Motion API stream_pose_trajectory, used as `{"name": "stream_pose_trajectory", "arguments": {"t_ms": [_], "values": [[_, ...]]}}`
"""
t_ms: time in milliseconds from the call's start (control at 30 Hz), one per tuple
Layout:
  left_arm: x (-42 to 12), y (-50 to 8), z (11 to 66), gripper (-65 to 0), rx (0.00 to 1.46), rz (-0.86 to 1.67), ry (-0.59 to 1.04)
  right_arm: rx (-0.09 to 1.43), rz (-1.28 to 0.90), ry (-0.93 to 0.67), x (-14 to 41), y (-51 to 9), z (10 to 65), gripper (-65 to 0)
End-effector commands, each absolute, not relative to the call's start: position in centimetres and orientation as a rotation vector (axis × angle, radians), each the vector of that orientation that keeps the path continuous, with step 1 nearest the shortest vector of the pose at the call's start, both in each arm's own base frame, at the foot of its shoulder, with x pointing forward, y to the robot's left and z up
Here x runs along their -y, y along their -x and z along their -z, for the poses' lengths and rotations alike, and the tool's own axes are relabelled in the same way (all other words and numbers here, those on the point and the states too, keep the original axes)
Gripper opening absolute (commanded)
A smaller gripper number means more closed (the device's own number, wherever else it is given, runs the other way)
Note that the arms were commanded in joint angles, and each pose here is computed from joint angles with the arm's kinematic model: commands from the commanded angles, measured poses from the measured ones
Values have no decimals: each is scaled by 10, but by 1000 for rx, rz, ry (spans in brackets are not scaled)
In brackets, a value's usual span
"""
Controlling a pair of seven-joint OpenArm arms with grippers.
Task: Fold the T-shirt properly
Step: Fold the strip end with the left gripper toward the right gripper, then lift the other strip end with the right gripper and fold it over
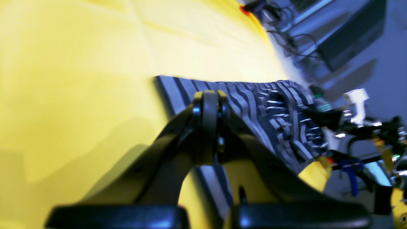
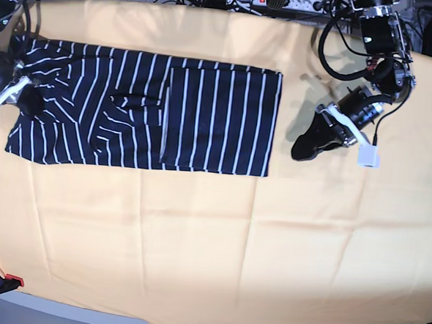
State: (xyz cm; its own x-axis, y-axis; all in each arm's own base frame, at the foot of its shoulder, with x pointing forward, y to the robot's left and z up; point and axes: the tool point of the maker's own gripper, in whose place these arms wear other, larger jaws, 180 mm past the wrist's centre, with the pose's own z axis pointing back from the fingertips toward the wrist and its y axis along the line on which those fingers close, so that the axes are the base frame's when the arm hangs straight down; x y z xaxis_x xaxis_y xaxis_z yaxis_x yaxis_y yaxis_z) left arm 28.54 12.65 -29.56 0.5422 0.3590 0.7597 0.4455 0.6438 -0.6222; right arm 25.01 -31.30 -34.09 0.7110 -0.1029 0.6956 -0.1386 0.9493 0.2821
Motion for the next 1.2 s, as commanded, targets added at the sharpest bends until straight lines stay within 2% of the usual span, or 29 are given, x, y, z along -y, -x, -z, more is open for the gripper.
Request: {"name": "stream_pose_trajectory", "arguments": {"t_ms": [0,200,300,367,467,633,833,933,1167], "values": [[-132,-290,282,-650,1080,82,911,846,-58,-271,327,-261,316,-650],[-146,-289,292,-650,1042,125,817,938,-91,-71,339,-272,255,-650],[-148,-289,295,-650,1033,132,792,1011,-120,11,325,-272,225,-650],[-147,-289,295,-650,1033,133,795,1067,-136,7,303,-272,212,-650],[-146,-289,295,-650,1036,130,798,1150,-189,-118,256,-265,201,-650],[-146,-289,295,-650,1037,129,800,1202,-256,-410,188,-251,200,-650],[-146,-285,299,-650,1024,123,800,1189,-407,-664,104,-247,206,-650],[-146,-285,298,-650,1024,120,806,1158,-474,-726,66,-246,212,-650],[-146,-283,300,-650,1018,119,806,1161,-575,-748,4,-254,215,-650]]}}
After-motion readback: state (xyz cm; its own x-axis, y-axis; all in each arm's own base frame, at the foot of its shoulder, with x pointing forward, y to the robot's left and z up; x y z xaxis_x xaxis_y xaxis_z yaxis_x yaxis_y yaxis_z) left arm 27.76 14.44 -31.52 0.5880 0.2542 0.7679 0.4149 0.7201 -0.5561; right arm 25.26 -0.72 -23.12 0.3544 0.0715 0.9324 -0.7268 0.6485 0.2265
